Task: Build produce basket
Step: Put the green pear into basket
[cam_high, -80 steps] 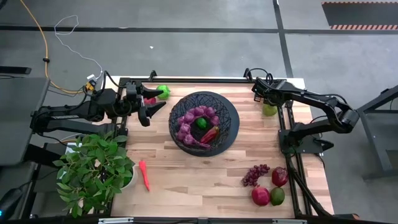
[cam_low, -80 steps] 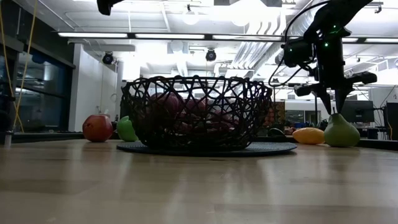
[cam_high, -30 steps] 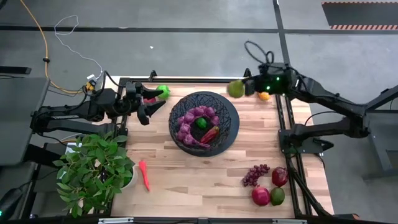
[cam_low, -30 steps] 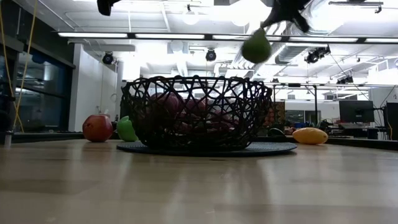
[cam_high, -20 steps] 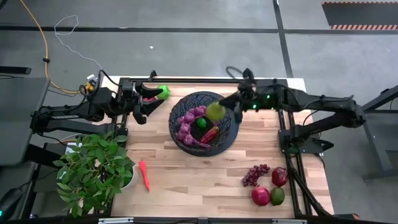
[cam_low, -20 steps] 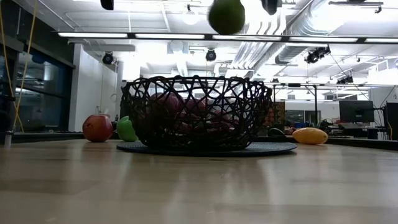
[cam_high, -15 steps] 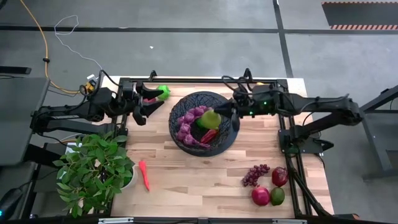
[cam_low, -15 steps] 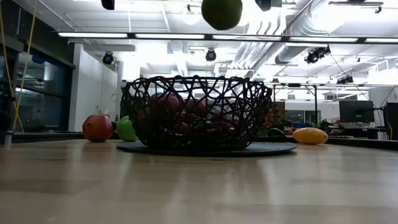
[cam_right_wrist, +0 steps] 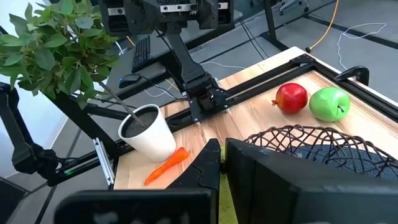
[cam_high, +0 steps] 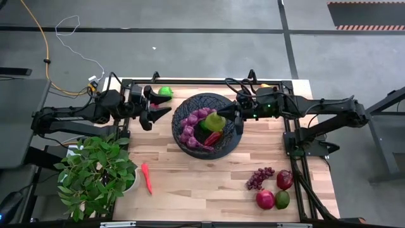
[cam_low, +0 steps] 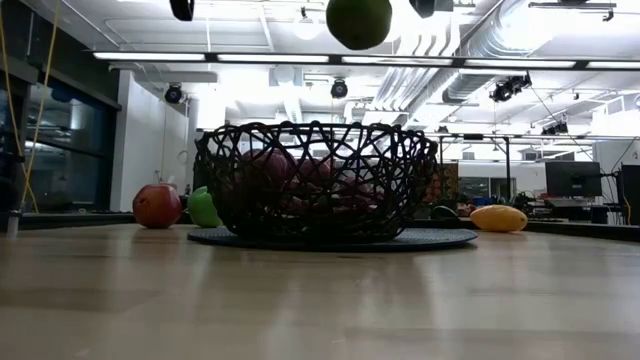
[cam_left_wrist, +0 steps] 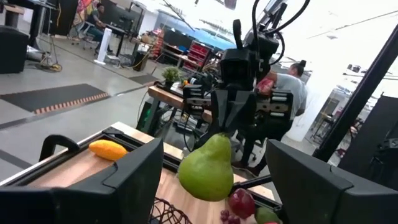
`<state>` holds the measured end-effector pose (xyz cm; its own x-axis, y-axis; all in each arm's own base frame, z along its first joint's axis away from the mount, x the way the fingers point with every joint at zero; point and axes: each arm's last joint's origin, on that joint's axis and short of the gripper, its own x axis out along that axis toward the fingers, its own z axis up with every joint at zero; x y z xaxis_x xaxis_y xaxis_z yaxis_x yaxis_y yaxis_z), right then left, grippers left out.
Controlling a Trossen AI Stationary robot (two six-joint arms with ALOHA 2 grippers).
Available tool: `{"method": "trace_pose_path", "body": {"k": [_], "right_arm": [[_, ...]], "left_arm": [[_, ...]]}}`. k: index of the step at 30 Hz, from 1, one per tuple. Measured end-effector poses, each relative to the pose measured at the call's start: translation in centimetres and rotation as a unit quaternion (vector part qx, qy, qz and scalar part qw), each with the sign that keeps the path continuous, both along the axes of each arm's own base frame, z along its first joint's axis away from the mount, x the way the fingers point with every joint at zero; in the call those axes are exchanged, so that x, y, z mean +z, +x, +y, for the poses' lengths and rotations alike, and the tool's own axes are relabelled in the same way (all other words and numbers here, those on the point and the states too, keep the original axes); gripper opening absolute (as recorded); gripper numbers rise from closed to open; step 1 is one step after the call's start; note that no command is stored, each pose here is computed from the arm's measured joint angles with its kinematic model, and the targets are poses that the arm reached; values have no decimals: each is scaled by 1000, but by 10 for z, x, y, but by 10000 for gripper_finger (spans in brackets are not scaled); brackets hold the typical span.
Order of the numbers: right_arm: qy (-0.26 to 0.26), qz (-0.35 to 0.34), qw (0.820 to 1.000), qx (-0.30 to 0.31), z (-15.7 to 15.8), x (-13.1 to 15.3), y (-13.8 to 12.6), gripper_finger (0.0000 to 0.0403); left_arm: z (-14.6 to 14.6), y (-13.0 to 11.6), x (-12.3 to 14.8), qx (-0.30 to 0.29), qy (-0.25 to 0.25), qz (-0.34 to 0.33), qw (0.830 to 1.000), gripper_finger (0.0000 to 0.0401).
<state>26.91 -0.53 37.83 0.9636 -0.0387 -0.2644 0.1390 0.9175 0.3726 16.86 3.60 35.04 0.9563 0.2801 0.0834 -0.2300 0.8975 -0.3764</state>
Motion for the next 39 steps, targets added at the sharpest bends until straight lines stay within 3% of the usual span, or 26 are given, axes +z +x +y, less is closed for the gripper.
{"method": "trace_pose_path", "body": {"k": [11, 24, 39], "right_arm": [[-12, 26, 1000, -9, -10, -10, 9, 0], [7, 189, 982, 11, -20, -109, 80, 0], [21, 191, 981, 1, -14, -173, 125, 0]], "left_arm": [[0, 0, 1, -1, 0, -6, 1000, 271], [0, 1, 1, -4, 0, -6, 1000, 271], [0, 1, 1, -4, 0, -6, 1000, 271]]}}
